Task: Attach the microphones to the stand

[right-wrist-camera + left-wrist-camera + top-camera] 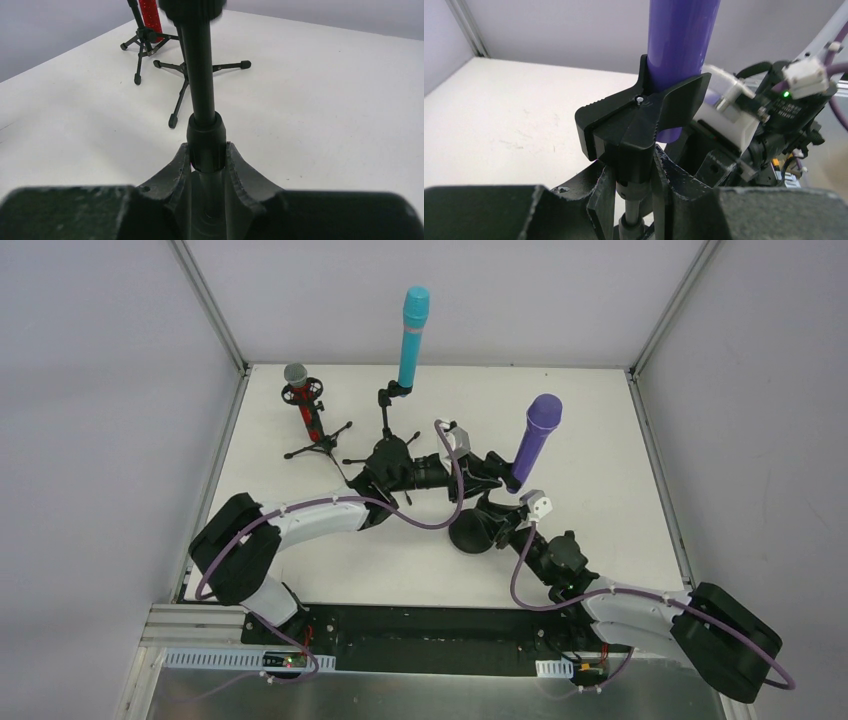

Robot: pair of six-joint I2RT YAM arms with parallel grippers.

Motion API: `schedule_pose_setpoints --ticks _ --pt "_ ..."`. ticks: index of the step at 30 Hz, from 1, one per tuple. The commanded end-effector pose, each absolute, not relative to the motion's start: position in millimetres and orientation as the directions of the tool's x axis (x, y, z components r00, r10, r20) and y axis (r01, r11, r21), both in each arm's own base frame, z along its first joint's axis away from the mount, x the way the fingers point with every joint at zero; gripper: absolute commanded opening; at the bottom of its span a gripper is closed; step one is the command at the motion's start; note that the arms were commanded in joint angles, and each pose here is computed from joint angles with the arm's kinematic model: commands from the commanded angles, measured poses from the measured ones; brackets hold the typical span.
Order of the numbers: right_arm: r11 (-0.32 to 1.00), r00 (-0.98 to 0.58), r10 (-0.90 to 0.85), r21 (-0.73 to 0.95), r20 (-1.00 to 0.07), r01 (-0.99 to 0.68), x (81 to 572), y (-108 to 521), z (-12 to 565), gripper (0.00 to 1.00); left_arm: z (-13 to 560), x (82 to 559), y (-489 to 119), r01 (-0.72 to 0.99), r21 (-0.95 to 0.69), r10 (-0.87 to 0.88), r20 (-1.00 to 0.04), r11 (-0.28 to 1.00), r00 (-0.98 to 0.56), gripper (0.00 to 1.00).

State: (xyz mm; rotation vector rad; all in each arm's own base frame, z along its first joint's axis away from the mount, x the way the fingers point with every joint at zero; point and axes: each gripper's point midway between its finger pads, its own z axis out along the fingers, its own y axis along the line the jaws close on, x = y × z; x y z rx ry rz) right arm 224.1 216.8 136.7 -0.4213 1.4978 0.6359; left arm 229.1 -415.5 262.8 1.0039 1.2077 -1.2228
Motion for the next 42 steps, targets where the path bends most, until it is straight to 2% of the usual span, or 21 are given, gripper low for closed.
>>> schedule_pose_setpoints --ticks 1,31,37,42 --pt "0.855 -0.133 0.023 0.088 -0.991 -0.51 232 191 93 0.0 430 195 -387 0.968 0.226 -0.454 -0.855 0.111 0.252 0.0" --pt "0.867 -0.186 0.01 0.101 -0.983 -0.488 235 197 79 0.0 504 183 -355 0.916 0.329 -0.499 -0.768 0.231 0.402 0.0" --pt "0.864 -0.194 0.01 0.107 -0.981 -0.492 234 199 77 0.0 496 187 -354 0.918 0.309 -0.489 -0.779 0.247 0.394 0.0" --pt "0.864 -0.2 0.01 0.109 -0.98 -0.491 235 201 78 0.0 466 194 -351 0.911 0.3 -0.431 -0.808 0.284 0.401 0.02"
